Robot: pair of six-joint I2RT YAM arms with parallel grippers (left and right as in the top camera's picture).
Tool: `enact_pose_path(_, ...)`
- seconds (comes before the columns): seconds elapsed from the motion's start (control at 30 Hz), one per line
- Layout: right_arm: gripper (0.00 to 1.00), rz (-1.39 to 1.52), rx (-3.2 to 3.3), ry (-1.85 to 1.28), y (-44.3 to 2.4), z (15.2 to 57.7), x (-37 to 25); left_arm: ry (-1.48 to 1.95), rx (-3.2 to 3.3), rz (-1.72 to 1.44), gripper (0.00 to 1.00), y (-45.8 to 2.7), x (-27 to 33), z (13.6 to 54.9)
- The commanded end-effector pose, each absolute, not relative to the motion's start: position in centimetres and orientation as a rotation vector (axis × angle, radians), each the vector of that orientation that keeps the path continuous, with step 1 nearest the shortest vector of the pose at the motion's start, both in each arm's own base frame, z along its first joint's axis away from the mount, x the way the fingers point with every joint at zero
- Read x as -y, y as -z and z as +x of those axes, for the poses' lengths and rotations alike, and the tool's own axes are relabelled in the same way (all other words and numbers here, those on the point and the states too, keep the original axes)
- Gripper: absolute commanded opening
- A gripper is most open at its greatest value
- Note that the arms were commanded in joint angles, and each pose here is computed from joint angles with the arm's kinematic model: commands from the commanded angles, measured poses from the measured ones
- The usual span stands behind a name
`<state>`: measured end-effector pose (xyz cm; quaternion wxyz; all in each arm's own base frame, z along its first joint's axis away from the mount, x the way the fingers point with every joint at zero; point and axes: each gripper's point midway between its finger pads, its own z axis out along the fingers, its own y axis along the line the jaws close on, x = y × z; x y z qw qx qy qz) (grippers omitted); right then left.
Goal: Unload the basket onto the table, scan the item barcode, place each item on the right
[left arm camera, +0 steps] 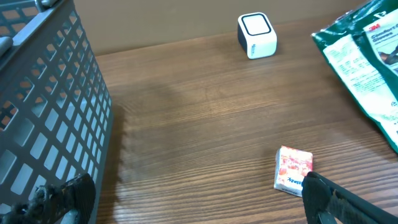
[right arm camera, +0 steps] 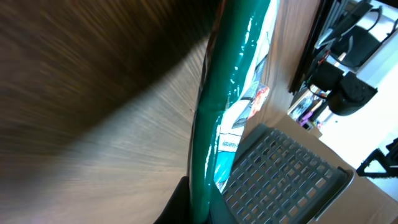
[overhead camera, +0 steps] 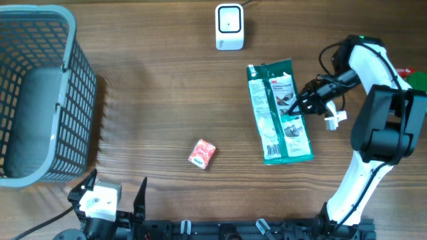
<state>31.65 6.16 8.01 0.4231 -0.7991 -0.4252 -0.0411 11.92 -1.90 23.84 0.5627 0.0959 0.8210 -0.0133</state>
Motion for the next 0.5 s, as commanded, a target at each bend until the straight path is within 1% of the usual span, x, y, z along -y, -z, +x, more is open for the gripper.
enact_pose_path(0.0,0.05,-2.035,1.087,0.068,-7.1,31.1,-3.7,0.048,-1.929,0.235,1.0,-23.9,2.2,11.9)
enact_pose_path(0.13,0.05,-2.063,1.173,0.043,-6.3,30.6,-1.2,0.048,-1.929,0.235,1.0,-23.9,2.2,11.9)
enact_pose_path(0.33,0.05,-2.036,1.178,0.086,-6.6,30.2,0.2,0.048,-1.929,0.235,1.0,-23.9,2.2,11.9)
enact_pose_path(0.37,0.04,-2.021,1.205,0.114,-6.6,30.3,0.2,0.048,-1.929,0.235,1.0,-23.9,2.2,11.9)
enact_pose_path(0.47,0.04,-1.895,1.375,0.347,-6.9,32.0,-0.4,0.048,-1.929,0.235,1.0,-23.9,2.2,11.9)
